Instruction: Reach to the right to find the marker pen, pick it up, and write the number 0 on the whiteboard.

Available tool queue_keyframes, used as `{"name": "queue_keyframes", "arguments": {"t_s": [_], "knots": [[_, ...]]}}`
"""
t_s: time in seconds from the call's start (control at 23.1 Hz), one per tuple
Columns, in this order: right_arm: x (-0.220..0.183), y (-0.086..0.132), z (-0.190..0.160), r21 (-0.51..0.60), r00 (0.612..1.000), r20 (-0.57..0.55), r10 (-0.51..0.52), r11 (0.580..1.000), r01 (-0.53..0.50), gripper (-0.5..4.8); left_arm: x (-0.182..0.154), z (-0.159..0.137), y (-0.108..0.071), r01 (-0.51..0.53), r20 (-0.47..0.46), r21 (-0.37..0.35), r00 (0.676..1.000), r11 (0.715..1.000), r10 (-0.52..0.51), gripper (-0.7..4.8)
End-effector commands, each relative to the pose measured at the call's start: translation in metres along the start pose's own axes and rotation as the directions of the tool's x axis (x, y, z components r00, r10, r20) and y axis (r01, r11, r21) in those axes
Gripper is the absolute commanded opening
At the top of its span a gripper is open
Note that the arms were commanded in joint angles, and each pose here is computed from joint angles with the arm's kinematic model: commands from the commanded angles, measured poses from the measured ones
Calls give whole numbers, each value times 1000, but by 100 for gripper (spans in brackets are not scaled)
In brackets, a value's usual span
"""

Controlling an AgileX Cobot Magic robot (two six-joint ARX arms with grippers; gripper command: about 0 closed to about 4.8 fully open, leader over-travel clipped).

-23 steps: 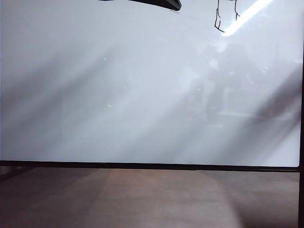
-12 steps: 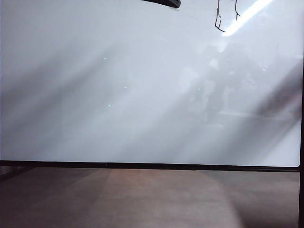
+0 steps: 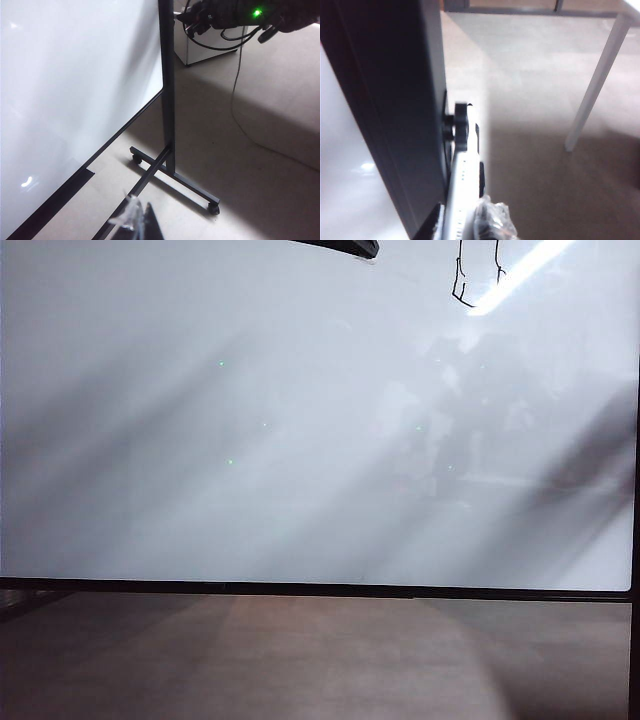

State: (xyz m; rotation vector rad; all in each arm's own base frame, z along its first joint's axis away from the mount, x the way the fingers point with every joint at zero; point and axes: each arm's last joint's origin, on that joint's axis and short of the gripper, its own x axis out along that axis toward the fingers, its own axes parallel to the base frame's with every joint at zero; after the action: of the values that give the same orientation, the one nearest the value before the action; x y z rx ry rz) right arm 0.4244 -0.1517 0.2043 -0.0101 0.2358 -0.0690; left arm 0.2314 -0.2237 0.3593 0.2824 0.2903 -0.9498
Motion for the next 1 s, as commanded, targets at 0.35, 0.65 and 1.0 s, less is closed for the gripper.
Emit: {"name": "queue_keyframes", "arguments": {"t_s": [0.35, 0.65, 1.0], "knots": [[13, 7, -22, 10, 997, -76, -21, 1000, 22, -6, -1, -1, -1, 5, -12, -4, 1000, 1000, -5, -5], [12, 7, -30, -4, 988, -148, -42, 999, 42, -6, -1, -4, -1, 11, -43, -10, 999, 1000, -11, -5], [16, 7, -32, -4, 994, -112, -3, 1000, 3, -6, -1, -4, -1, 11, -42, -7, 999, 1000, -11, -5]]}}
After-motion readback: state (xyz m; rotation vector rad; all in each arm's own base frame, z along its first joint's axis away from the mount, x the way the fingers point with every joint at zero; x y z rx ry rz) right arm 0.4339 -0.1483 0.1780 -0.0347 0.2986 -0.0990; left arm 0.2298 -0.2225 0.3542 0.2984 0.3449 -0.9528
